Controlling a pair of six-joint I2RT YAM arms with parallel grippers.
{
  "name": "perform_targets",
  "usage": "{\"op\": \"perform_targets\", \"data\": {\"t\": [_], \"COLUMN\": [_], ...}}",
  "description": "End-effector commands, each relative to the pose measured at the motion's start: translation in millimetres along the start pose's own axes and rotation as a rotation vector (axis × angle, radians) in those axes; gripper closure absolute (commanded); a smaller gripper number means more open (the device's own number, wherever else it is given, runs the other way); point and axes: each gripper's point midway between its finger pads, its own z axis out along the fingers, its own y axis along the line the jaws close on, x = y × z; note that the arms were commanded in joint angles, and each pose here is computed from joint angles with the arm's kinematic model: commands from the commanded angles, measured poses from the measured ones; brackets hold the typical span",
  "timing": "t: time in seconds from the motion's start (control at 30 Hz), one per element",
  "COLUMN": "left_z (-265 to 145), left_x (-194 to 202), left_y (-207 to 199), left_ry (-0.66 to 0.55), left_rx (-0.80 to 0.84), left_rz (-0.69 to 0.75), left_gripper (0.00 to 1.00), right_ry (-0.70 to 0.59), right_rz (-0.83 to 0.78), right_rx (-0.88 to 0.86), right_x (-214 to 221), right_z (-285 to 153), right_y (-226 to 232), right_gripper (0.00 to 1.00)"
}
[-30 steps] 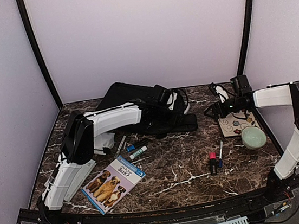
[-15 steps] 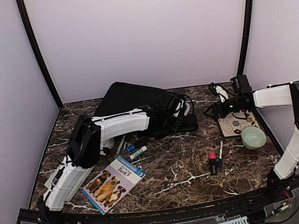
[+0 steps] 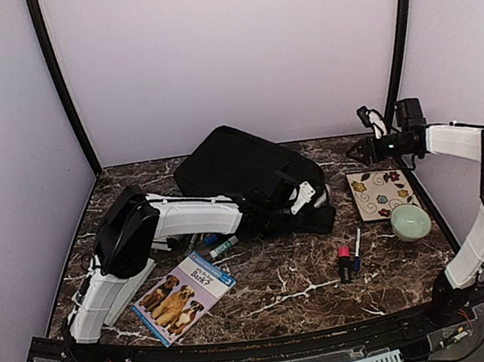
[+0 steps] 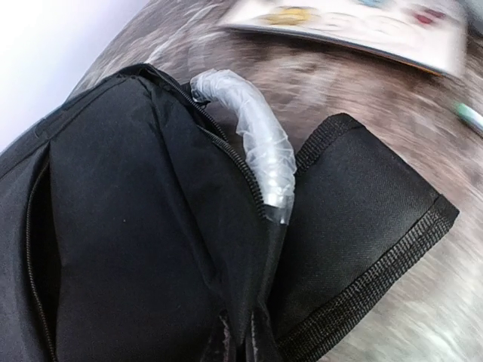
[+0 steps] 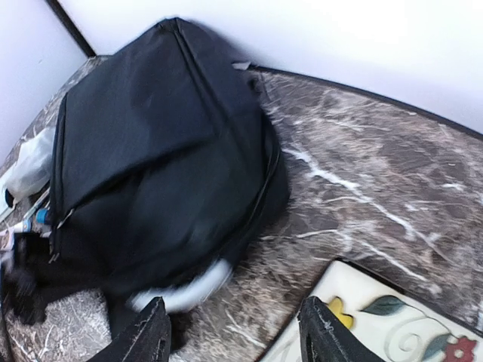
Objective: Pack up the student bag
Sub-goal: Place the student bag at the center of the board.
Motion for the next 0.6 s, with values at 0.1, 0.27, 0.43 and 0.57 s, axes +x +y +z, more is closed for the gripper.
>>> {"op": "perform_targets", "data": {"t": [0.1, 0.27, 0.43, 0.57], "left_z": [-116, -147, -154, -155], "left_x": [-43, -12, 28, 54], "left_y": [-97, -96, -73, -57], "left_ry": [-0.327, -0.257, -0.143, -0.083], "left_rx": [0.366, 0.406, 0.291, 0.241], "left_rz": [0.350, 0.370, 0.416, 0.421], "left_gripper": [1.00, 1.00, 1.00, 1.00], "right_ry": [-0.053, -0.043, -0.040, -0.013], "right_rz": [0.004, 0.007, 0.005, -0.021], "right_rx": [-0.058, -0.063, -0.078, -0.091], "right_x": [-10, -8, -7, -1], "right_z": [-23, -20, -16, -10], "right_y": [14, 14, 17, 24], "right_gripper": [0.42, 0.44, 0.44, 0.46]}}
